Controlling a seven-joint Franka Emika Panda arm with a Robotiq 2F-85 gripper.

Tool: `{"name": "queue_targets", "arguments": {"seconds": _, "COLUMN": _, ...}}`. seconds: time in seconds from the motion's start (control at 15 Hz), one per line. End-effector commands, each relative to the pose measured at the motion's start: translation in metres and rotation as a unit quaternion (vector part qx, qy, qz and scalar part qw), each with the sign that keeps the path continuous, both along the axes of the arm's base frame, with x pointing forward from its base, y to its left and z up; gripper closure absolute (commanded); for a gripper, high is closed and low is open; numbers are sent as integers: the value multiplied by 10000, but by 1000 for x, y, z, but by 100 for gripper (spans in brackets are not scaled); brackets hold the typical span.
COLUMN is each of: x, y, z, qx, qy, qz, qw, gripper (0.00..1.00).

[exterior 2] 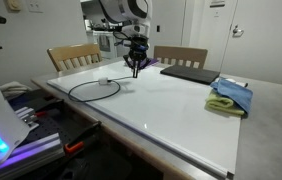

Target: Form a circle with the charger on the table.

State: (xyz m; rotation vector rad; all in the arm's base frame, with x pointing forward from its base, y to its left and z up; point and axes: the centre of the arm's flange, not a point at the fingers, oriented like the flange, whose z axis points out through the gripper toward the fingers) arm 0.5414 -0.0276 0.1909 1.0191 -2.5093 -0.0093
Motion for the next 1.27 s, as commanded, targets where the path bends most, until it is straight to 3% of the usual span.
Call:
{"name": "queue_targets", "arguments": {"seconds": 0.0, "x": -25, "y": -26, "z": 17, "qx": 171, "qy": -224, "qz": -685, "qw": 9973, "gripper": 98}}
{"name": "queue_targets", "arguments": {"seconds": 0.4, "x": -37, "y": -49, "z": 25, "qx": 239, "qy": -315, "qz": -1253, "qw": 9913, "gripper": 98}}
{"name": "queue_targets", "arguments": {"seconds": 0.53, "x": -34, "y": -49, "z": 27, "qx": 195, "qy": -340, "qz": -1101, "qw": 9932, "gripper": 66}}
{"name": "queue_targets", "arguments": {"seconds": 0.93, "x": -15, "y": -27, "z": 56, "qx": -6, "qy": -378, "qz": -229, "qw": 9990, "gripper": 25}}
{"name": "queue_targets", "arguments": {"seconds": 1.13, "x": -3, "y": -7, "z": 74, "qx": -4, "qy": -160, "qz": 692, "qw": 9975, "gripper": 4}}
{"name": "queue_targets", "arguments": {"seconds": 1.2, "x": -1, "y": 0, "z": 79, "qx": -14, "qy": -104, "qz": 962, "qw": 9953, "gripper": 1}}
